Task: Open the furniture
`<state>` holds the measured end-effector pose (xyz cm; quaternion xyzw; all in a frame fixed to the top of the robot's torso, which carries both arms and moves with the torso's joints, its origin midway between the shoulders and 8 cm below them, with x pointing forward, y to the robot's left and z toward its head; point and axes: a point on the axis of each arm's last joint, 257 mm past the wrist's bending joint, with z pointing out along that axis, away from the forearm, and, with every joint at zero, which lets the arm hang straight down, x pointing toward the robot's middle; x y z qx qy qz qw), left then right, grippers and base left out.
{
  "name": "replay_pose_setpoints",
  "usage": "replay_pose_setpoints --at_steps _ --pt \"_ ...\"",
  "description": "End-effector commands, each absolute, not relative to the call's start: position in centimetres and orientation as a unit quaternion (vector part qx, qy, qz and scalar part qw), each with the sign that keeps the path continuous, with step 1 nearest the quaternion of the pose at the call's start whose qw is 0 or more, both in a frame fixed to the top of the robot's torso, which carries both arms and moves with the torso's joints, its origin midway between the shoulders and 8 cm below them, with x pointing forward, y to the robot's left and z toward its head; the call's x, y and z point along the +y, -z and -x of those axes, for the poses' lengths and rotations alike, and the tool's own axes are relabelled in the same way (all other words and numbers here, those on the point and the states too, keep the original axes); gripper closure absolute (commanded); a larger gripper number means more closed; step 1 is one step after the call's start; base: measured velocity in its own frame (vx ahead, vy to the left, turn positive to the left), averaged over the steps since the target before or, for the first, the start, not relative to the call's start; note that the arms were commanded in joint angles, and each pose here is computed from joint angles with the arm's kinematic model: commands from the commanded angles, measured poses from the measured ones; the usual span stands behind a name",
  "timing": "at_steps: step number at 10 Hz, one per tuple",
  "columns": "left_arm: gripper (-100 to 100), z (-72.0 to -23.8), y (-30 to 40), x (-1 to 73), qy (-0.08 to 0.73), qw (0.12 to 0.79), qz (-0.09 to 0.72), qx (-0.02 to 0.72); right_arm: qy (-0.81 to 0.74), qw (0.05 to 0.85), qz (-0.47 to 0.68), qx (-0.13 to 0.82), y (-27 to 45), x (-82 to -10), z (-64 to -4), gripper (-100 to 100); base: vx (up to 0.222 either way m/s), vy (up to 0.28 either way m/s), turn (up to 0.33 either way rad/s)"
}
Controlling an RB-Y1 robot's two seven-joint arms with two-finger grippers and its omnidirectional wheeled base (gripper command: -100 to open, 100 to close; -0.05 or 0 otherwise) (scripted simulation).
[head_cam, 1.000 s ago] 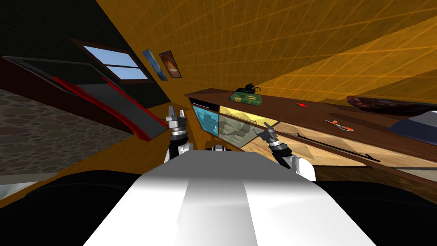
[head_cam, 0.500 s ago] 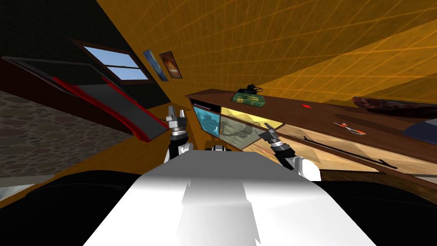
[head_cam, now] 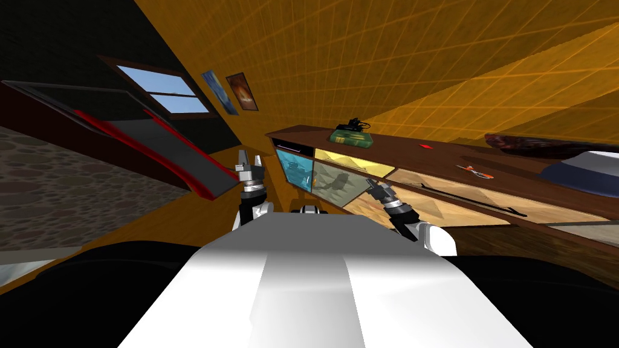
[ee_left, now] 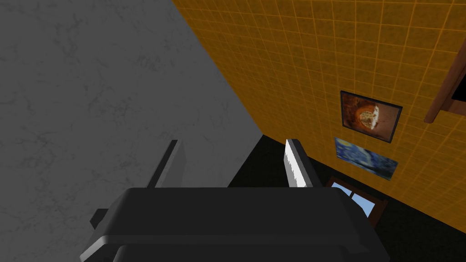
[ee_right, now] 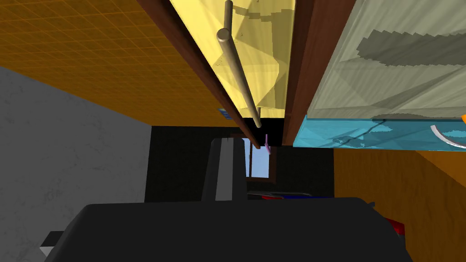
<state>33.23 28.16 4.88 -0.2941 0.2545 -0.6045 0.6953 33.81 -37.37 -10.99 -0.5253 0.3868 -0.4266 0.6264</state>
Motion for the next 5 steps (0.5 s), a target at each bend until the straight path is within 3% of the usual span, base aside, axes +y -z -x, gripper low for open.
replay_pose_setpoints --at_steps 1,2,5 --pt "0 -33.2 -4.9 28.2 0.604 0.695 0.294 0.254 0.426 0.627 0.526 0.385 10.8 -37.2 -33.7 100 -0.085 0.044 -0.013" --pt "0 -33.2 -4.9 28.2 0.604 0.695 0.294 0.255 0.427 0.623 0.529 0.387 10.7 -37.6 -33.7 -100 0.074 -0.021 0.021" --pt "0 -33.2 -4.9 28.2 0.604 0.695 0.294 0.255 0.429 0.616 0.533 0.390 10.4 -38.3 -33.7 -100 0.141 -0.074 0.025"
